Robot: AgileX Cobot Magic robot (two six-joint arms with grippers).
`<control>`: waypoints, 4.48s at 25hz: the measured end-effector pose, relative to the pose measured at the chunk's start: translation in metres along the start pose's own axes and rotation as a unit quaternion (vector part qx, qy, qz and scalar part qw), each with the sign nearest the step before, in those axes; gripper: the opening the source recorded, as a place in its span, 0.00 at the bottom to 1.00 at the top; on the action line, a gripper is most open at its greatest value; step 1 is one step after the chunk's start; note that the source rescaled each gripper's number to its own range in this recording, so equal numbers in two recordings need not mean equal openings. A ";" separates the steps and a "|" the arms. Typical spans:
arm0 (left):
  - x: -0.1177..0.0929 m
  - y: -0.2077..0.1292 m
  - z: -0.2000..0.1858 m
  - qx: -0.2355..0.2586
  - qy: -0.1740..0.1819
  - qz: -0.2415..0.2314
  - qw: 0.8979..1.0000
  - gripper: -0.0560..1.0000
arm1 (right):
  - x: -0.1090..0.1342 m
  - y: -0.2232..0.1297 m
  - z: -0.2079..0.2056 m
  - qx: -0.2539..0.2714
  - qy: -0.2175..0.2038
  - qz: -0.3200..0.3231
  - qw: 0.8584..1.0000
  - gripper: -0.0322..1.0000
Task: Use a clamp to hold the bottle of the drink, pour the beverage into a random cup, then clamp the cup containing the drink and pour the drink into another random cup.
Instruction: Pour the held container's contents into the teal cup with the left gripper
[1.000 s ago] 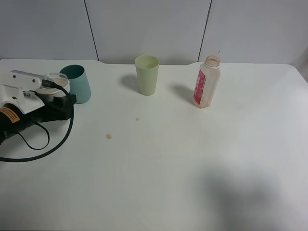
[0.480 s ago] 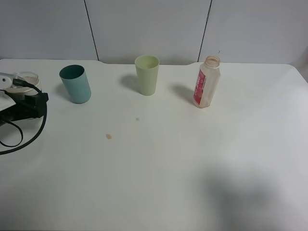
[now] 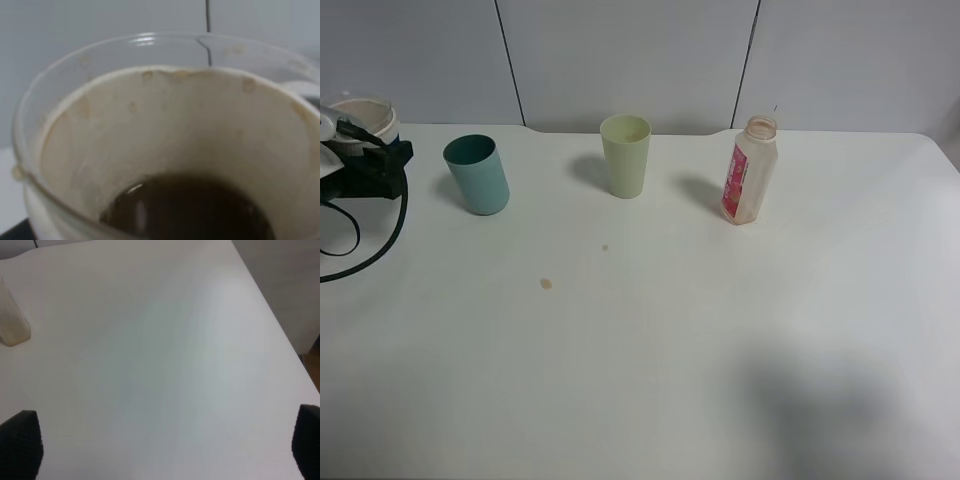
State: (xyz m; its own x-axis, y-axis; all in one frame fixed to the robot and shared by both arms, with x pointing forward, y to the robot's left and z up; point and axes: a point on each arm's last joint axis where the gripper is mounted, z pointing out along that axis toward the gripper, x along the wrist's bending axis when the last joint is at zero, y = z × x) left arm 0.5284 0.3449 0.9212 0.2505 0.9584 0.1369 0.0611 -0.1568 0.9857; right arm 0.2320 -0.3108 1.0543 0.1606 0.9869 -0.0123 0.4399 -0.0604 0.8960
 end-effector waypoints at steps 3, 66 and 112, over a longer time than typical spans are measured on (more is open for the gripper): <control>0.004 0.008 0.009 -0.013 -0.013 0.019 1.000 0.06 | 0.000 0.000 0.000 0.000 0.000 0.000 1.000 1.00; 0.004 0.048 0.069 0.184 -0.077 0.265 0.944 0.06 | 0.000 0.000 0.000 0.000 0.000 0.000 1.000 1.00; -0.007 0.049 0.070 0.147 -0.145 0.415 0.886 0.06 | 0.000 0.000 0.000 0.000 0.000 0.000 1.000 1.00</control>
State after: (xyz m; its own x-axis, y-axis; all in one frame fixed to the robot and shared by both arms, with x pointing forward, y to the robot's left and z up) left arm 0.5972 0.3133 0.9620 0.5626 0.3886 0.7297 -0.0229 -0.8750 0.4836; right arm 0.2320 -0.3108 1.0543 0.1606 0.9869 -0.0123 0.4399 -0.0604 0.8960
